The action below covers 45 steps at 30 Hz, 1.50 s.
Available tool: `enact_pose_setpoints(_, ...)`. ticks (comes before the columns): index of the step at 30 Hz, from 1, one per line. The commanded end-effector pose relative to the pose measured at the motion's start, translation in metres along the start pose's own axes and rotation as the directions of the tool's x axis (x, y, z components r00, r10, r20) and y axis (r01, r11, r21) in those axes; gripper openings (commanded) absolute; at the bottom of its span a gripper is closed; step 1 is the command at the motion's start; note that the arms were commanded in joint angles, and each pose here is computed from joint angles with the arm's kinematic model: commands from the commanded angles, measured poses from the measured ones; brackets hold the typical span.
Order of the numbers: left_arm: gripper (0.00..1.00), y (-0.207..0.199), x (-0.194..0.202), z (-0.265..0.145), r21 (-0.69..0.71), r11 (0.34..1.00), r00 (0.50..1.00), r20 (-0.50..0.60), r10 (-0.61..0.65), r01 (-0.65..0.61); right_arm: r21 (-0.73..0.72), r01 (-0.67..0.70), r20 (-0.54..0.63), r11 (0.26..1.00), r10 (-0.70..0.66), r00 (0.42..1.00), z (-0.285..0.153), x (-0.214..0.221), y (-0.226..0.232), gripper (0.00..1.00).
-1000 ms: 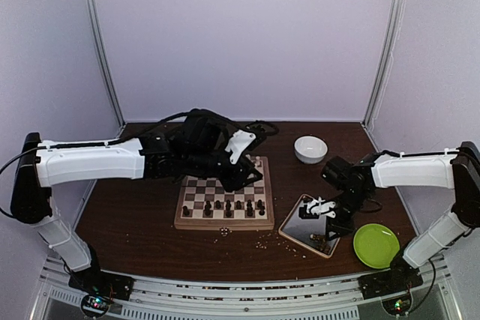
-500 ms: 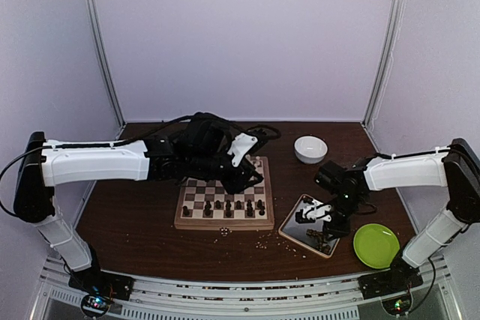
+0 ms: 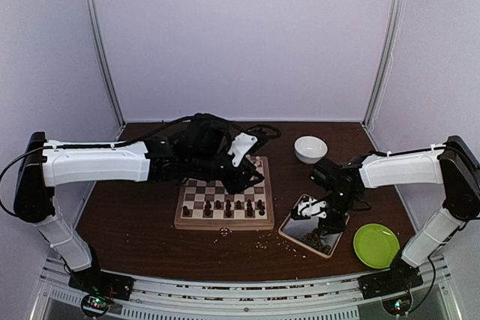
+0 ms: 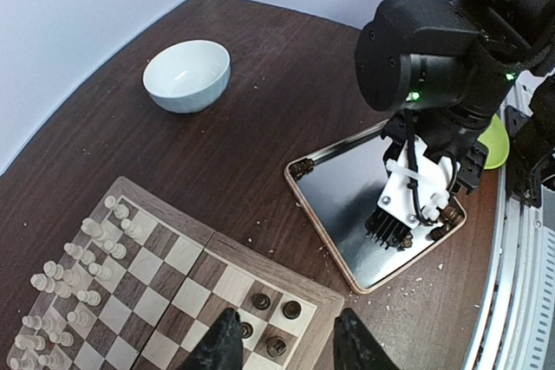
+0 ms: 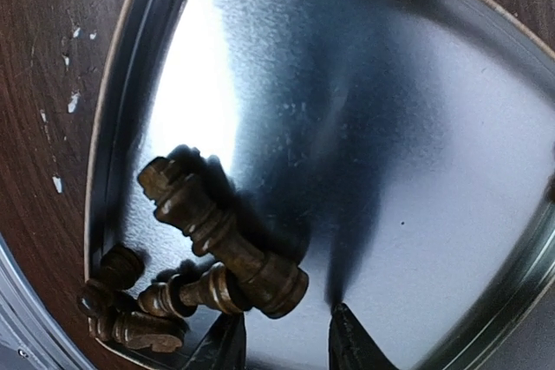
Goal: Set up the chess pieces on the board
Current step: Pick up the queen from the storage box.
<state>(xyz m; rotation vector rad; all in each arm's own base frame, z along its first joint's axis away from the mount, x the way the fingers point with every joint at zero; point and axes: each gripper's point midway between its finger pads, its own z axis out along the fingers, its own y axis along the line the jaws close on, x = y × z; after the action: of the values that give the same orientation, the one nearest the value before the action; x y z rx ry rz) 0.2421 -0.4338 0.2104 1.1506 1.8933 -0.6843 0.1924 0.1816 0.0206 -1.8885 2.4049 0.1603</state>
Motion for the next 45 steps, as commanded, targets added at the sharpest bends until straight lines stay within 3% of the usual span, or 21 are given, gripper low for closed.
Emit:
enact_pose_setpoints(1,0.37,-0.003,-0.004,0.001,0.009,1.000,1.000,0.030,-0.002,0.001,0.053,0.076,0.020,0.996,-0.077,0.997,-0.015,-0.009,-0.009,0.34)
enact_pose_setpoints(8,0.37,-0.002,-0.001,-0.001,0.003,1.000,1.000,0.030,-0.002,0.002,0.040,0.149,0.105,0.988,-0.153,0.983,-0.042,-0.030,-0.005,0.35)
enact_pose_setpoints(15,0.37,-0.002,-0.002,-0.002,0.000,1.000,0.999,0.034,-0.009,0.009,-0.021,0.150,0.150,0.989,-0.145,0.978,-0.032,-0.050,-0.003,0.34)
enact_pose_setpoints(33,0.37,0.003,0.007,-0.001,-0.025,1.000,1.000,0.023,-0.016,0.017,-0.035,0.189,0.051,0.981,-0.187,0.981,-0.002,-0.024,0.005,0.34)
enact_pose_setpoints(45,0.37,0.003,0.009,0.000,-0.026,0.999,0.999,0.022,-0.027,0.028,-0.011,0.150,-0.016,0.989,-0.151,0.988,0.015,-0.017,-0.003,0.27)
